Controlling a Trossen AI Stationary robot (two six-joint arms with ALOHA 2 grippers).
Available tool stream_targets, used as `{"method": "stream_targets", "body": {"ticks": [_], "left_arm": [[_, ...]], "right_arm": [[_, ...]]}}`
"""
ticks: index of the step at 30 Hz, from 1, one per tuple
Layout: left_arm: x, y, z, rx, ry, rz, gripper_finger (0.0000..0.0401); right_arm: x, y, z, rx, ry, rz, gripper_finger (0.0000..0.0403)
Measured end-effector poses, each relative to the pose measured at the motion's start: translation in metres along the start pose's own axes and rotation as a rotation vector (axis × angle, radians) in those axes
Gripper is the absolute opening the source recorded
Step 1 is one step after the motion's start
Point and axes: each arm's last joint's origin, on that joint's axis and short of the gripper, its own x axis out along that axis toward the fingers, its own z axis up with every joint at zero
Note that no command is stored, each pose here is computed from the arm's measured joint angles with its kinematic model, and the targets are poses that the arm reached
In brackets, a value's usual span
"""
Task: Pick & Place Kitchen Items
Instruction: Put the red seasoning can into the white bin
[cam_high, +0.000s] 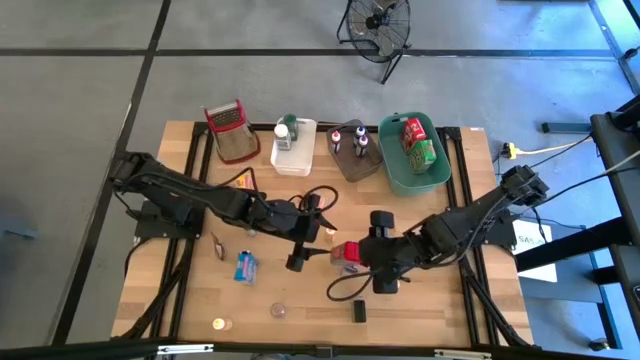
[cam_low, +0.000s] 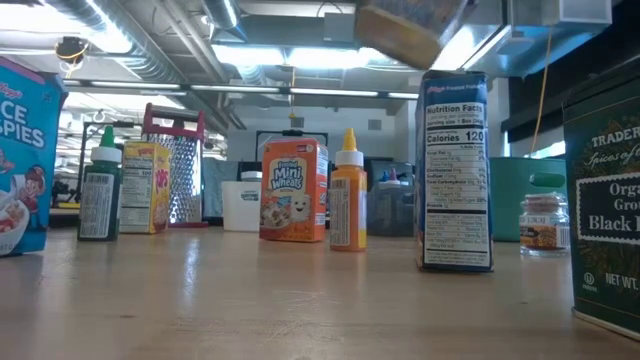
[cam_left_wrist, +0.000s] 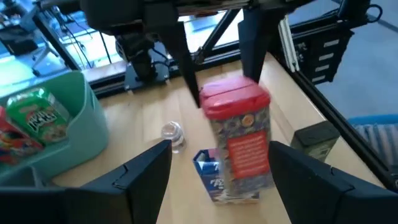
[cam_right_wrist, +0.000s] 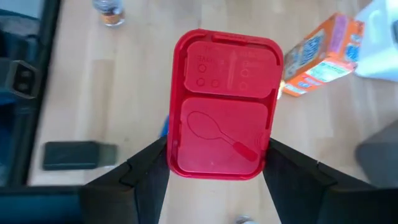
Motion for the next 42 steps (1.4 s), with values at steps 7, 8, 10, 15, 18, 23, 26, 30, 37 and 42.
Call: {"method": "stream_targets", "body": {"ticks": [7, 8, 10, 15, 18, 23, 26, 30, 37, 42], "left_arm": [[0.003, 0.004, 0.0, -0.101, -0.011, 0.031, 0.0262], [0.003, 0.005, 0.0, -0.112, -0.01, 0.035, 0.0262], [0.003, 0.006, -0.001, -0.132, -0.004, 0.038, 0.0262], [0.003, 0.007, -0.002, -0.14, 0.006, 0.038, 0.0262], [0.003, 0.006, -0.002, -0.131, 0.008, 0.037, 0.0262], [0.005, 0.001, -0.003, -0.065, 0.013, 0.027, 0.0262], [0.009, -0.001, -0.005, -0.032, 0.03, 0.041, 0.0262], [0.013, 0.0, -0.007, -0.009, 0.04, 0.074, 0.0262], [0.016, 0.002, -0.006, 0.002, 0.012, 0.085, 0.0262], [0.016, 0.003, -0.005, 0.007, 0.009, 0.073, 0.0262]], "right_arm": [[0.01, 0.0, 0.001, -0.057, -0.005, -0.084, 0.0231], [0.01, 0.0, 0.002, -0.062, -0.012, -0.096, 0.0231], [0.011, 0.0, 0.003, -0.074, -0.025, -0.125, 0.0231], [0.011, -0.003, 0.005, -0.085, -0.052, -0.178, 0.0231], [0.012, -0.006, 0.006, -0.083, -0.053, -0.186, 0.0231], [0.014, -0.01, 0.009, -0.068, -0.061, -0.19, 0.0231], [0.015, -0.012, 0.009, -0.065, -0.054, -0.18, 0.0231], [0.016, -0.015, 0.011, -0.06, -0.05, -0.169, 0.0231], [0.017, -0.015, 0.012, -0.065, -0.06, -0.168, 0.0231], [0.017, -0.015, 0.013, -0.073, -0.064, -0.166, 0.0231]]}}
